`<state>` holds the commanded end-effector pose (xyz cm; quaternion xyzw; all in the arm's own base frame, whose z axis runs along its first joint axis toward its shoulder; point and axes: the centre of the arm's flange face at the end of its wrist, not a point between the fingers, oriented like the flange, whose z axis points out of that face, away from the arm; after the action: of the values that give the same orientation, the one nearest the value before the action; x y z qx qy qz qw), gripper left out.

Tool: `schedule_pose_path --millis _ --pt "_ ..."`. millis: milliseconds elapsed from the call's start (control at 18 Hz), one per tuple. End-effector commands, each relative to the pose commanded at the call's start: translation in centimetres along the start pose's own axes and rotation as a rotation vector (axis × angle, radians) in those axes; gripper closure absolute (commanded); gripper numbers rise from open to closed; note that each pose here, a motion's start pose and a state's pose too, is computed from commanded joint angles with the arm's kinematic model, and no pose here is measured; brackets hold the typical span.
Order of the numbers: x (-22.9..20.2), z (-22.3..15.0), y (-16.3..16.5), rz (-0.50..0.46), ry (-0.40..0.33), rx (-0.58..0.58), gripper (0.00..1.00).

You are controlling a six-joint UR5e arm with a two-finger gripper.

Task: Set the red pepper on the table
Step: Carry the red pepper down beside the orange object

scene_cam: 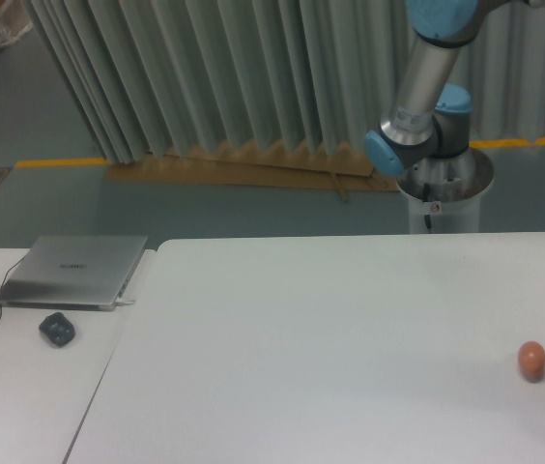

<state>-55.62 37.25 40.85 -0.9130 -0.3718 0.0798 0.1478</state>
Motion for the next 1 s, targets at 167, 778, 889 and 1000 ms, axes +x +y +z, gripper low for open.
schedule_pose_path --millis 167,778,889,1000 --pt "6.3 1.2 -0.2 0.103 -0.001 -0.037 0.46" --pt "19.7 3.3 2.5 0.334 -0.034 -0.212 0.5" --pt "22.1 3.8 3.4 0.372 -0.018 -0.248 0.5" --pt "23.6 3.9 4.0 0.397 -0.006 -0.266 0.5"
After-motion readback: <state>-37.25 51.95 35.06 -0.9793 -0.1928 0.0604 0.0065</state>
